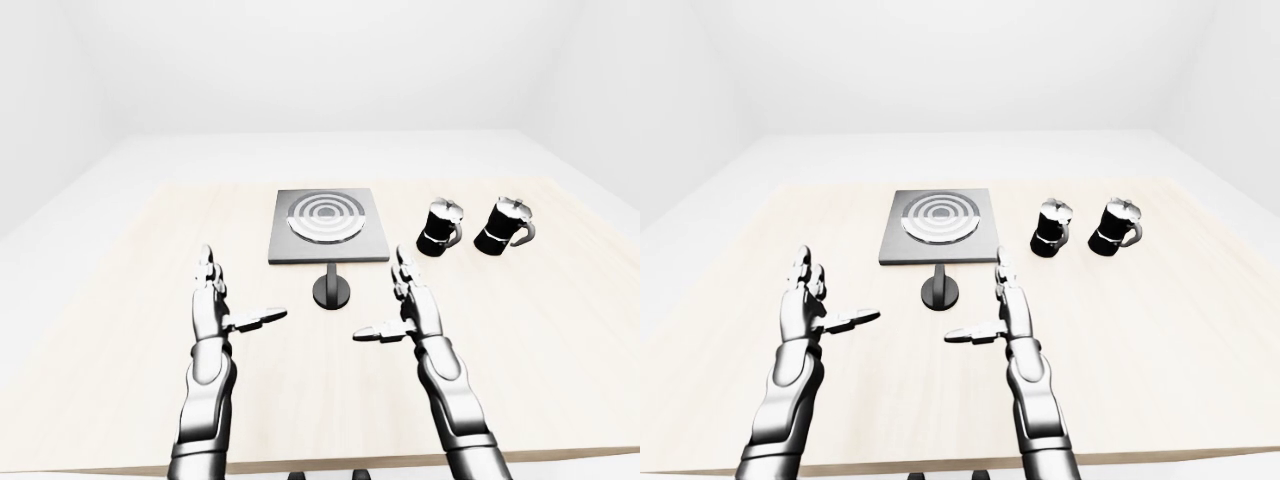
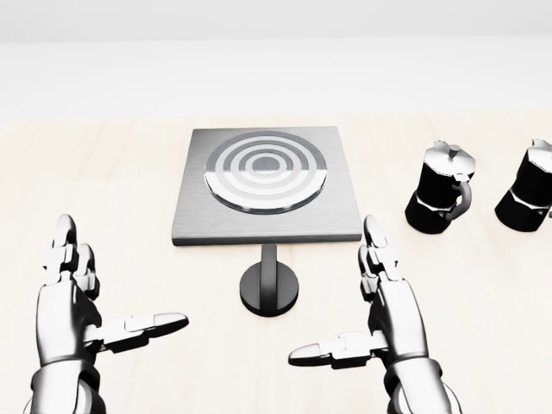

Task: Turn off the stove.

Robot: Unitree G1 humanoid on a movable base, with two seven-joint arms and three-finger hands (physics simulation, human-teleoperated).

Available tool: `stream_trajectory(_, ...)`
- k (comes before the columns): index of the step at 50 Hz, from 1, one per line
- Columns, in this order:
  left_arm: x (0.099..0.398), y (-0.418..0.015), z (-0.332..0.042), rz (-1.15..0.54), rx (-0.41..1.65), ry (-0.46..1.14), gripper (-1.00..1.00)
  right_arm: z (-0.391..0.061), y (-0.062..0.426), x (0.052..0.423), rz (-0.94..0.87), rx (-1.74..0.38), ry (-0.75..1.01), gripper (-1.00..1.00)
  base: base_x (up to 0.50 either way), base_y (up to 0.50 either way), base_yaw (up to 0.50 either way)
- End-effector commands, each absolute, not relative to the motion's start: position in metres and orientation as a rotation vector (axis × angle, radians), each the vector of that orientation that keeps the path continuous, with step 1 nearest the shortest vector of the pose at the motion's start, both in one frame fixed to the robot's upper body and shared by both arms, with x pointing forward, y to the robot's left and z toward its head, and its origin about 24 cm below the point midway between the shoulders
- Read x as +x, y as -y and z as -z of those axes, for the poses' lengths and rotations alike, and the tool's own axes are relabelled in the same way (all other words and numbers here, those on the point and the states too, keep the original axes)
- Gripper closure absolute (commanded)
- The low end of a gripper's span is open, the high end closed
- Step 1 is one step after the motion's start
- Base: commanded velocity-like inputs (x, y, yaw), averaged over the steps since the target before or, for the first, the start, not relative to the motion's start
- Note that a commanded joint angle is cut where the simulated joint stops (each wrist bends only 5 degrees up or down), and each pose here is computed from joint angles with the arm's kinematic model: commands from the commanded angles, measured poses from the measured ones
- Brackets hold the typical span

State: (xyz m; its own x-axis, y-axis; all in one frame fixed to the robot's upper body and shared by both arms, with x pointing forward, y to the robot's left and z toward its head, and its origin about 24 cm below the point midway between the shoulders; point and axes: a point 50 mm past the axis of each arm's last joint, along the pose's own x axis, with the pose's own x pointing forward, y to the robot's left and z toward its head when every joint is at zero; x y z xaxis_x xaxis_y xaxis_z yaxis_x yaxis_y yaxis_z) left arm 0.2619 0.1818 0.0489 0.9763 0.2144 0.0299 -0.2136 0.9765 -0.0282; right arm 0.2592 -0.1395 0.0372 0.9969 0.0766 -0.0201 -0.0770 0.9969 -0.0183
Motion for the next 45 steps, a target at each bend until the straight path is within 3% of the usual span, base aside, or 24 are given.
stream_trajectory(1,0.263,-0.199,-0.057,-0.357,-0.070,0.055,-1.00,-0.036,0.135,0.261,-0.095,-0.021,-0.024,-1.00,0.00,0.00,0.00)
stream_trajectory(12,0.249,-0.226,-0.068,-0.545,-0.081,0.107,-1.00,-0.039,0.130,0.264,-0.116,-0.022,-0.018,-1.00,0.00,0.00,0.00)
stream_trajectory(26,0.233,-0.240,-0.074,-0.615,-0.051,0.186,-1.00,-0.038,0.120,0.271,-0.149,-0.021,-0.024,-1.00,0.00,0.00,0.00)
stream_trajectory(45,0.225,-0.264,-0.069,-0.707,-0.080,0.159,-1.00,-0.029,0.104,0.284,-0.201,-0.022,-0.040,-1.00,0.00,0.00,0.00)
